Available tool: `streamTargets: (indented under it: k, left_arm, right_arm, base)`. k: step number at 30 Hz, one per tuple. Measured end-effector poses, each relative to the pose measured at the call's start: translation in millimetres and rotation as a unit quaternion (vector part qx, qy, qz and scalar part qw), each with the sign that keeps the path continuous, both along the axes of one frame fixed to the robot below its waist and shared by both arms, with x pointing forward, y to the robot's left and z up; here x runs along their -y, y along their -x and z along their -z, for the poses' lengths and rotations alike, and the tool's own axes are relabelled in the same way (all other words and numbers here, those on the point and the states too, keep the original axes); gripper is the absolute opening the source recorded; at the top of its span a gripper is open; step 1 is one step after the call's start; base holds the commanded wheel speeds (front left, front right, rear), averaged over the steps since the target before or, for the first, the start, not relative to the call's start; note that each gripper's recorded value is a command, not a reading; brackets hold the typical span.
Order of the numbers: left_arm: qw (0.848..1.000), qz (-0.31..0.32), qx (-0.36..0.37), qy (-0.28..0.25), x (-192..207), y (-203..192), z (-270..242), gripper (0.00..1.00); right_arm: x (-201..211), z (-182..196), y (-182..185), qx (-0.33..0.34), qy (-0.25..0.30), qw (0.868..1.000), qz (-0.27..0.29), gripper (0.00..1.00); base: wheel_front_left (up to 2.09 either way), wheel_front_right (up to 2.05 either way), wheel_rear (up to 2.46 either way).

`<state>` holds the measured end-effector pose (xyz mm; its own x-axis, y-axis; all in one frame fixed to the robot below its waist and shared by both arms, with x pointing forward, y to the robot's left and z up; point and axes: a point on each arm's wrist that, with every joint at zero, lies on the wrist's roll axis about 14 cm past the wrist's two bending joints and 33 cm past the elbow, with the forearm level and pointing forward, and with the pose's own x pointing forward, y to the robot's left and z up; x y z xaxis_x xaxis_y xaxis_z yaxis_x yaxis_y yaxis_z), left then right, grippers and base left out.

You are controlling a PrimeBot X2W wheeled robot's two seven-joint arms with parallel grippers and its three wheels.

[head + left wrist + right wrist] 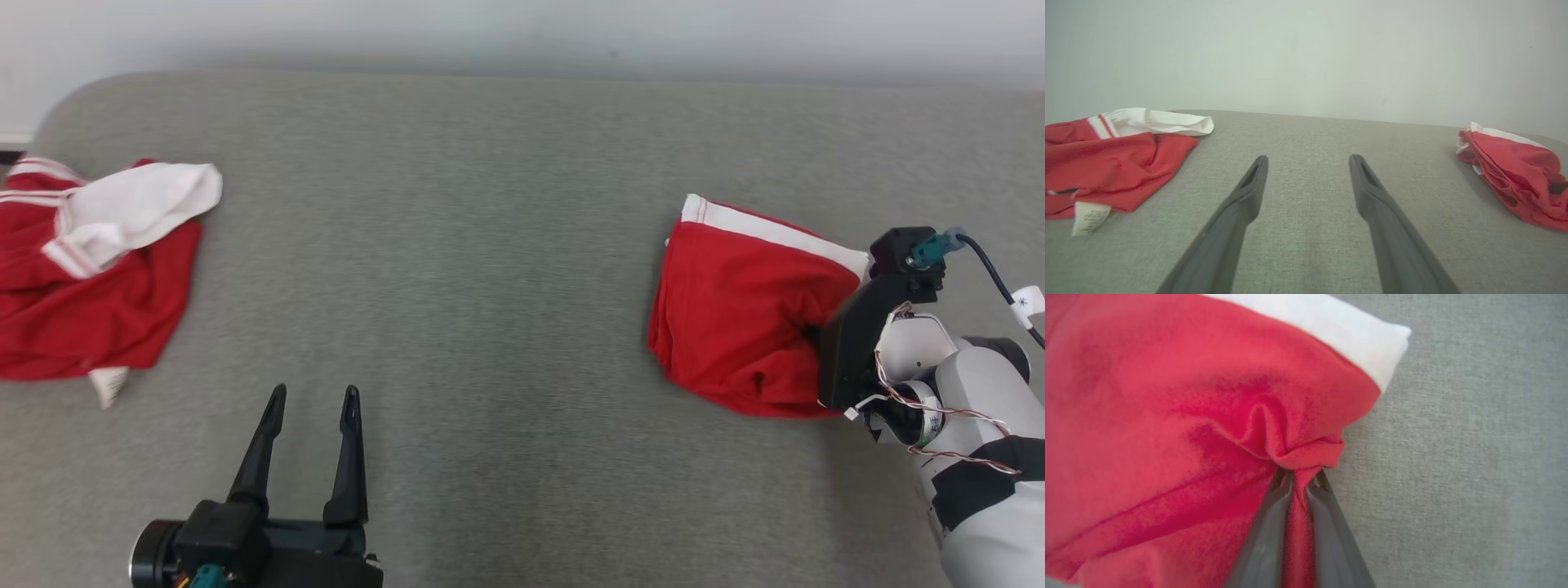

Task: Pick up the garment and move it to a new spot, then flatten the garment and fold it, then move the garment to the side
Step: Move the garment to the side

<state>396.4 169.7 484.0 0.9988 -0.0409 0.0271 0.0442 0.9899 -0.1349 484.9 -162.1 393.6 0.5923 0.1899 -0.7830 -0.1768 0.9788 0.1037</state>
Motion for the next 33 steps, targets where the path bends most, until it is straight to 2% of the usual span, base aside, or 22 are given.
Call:
streamTargets:
  k: [10, 15, 21, 28, 33]
  left_arm:
    - [0.992, 0.120, 0.044, -0.003, 76, -43, -16, 1.00]
    - [0.979, 0.194, 0.061, -0.001, 122, -55, -17, 1.00]
    - [0.961, 0.266, 0.071, 0.005, 167, -64, -9, 1.00]
    - [0.946, 0.318, 0.052, 0.023, 200, -68, 20, 1.00]
    - [0.942, 0.332, 0.038, 0.031, 207, -72, 39, 1.00]
  right_arm:
    - [87, -12, 24, 0.032, 0.097, 0.995, 0.018, 0.00]
    - [135, -20, 35, 0.052, 0.139, 0.988, 0.043, 0.00]
    - [190, -33, 38, 0.084, 0.214, 0.972, 0.050, 0.00]
    - [239, -30, 42, 0.096, 0.264, 0.957, 0.066, 0.00]
    - [252, -29, 35, 0.116, 0.283, 0.951, 0.053, 0.00]
  base:
    - [0.00, 0.00, 0.00]
    - [0.00, 0.00, 0.00]
    - [0.00, 0.00, 0.00]
    - [0.00, 0.00, 0.00]
    - [0.00, 0.00, 0.00]
